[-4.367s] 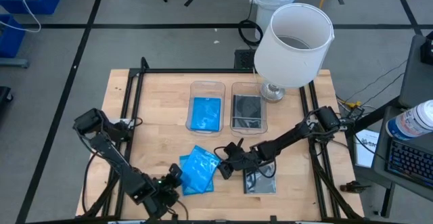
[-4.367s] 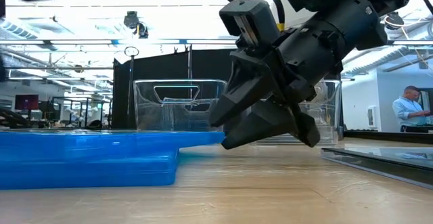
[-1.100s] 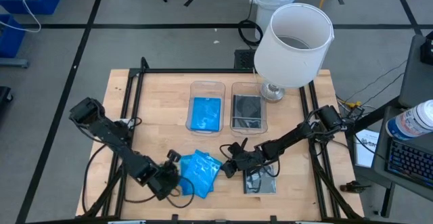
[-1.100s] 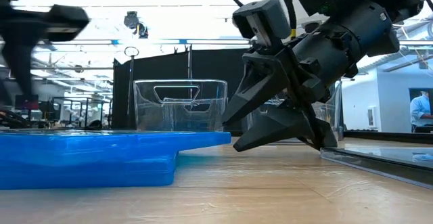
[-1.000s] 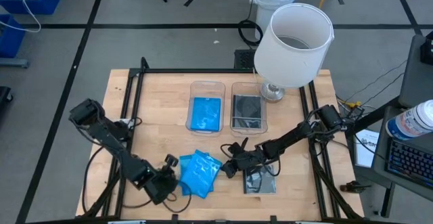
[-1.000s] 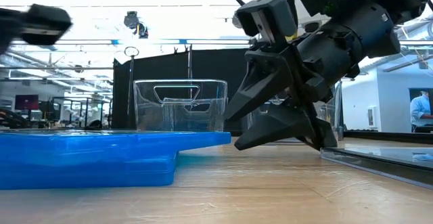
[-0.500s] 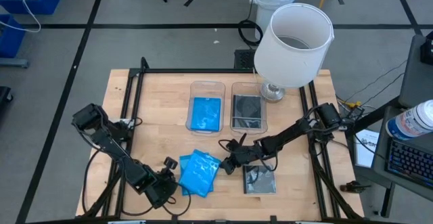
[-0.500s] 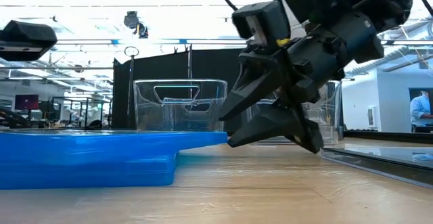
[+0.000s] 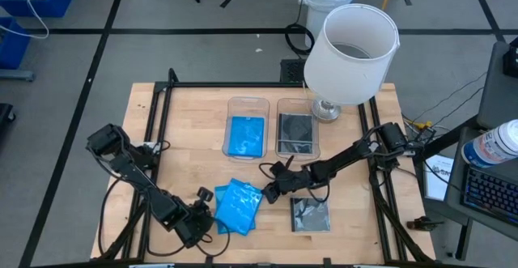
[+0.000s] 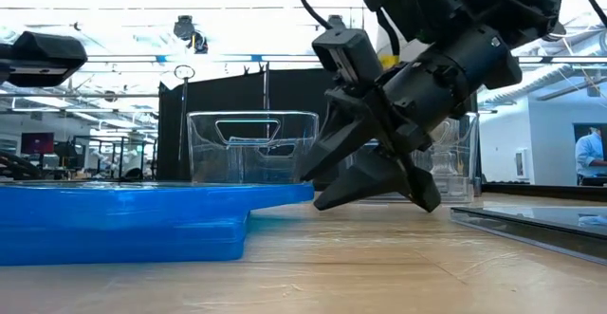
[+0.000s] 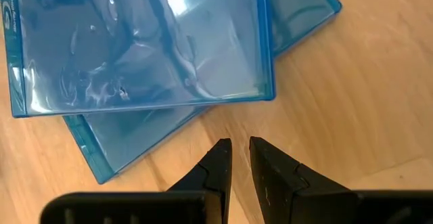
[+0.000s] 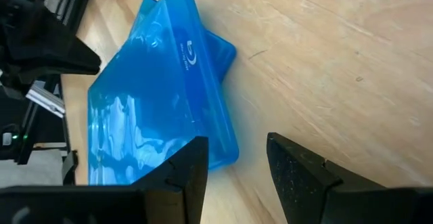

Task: Pick & place jewel cases by type
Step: Put the blue cd case into the left transparent bin

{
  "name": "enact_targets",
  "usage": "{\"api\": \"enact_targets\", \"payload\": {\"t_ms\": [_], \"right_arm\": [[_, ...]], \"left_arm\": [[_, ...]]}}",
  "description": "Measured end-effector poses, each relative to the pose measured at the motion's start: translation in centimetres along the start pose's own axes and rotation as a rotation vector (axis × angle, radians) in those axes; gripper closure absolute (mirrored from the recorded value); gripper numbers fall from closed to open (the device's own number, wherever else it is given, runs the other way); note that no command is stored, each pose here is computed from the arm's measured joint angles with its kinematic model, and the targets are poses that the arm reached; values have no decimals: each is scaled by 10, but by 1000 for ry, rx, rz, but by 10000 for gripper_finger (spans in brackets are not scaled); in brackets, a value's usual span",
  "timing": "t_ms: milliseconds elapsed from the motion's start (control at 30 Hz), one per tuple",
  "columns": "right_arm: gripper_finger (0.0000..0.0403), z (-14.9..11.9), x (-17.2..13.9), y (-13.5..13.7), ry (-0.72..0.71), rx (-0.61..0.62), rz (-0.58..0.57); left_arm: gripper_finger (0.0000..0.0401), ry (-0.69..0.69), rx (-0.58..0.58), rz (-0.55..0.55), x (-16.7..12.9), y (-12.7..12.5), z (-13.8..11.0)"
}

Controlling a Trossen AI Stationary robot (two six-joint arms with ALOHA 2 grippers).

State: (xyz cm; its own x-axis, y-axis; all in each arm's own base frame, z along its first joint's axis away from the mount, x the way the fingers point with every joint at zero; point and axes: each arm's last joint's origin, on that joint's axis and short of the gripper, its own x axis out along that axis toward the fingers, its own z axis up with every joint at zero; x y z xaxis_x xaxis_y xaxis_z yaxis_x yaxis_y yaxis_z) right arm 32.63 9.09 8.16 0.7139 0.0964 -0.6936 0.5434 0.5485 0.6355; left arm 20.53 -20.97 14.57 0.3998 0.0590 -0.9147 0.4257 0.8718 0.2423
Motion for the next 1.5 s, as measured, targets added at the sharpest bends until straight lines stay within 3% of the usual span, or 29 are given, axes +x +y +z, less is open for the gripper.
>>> {"api": "enact_targets", "payload": {"t_ms": [633, 1500], "right_arm": [[259, -1, 2, 8, -5, -41, 102], [259, -12, 1, 13, 36, -69, 128]], "left_arm": [[339, -67, -13, -29, 14, 6, -3], [339, -123, -35, 23, 19, 23, 7]]}}
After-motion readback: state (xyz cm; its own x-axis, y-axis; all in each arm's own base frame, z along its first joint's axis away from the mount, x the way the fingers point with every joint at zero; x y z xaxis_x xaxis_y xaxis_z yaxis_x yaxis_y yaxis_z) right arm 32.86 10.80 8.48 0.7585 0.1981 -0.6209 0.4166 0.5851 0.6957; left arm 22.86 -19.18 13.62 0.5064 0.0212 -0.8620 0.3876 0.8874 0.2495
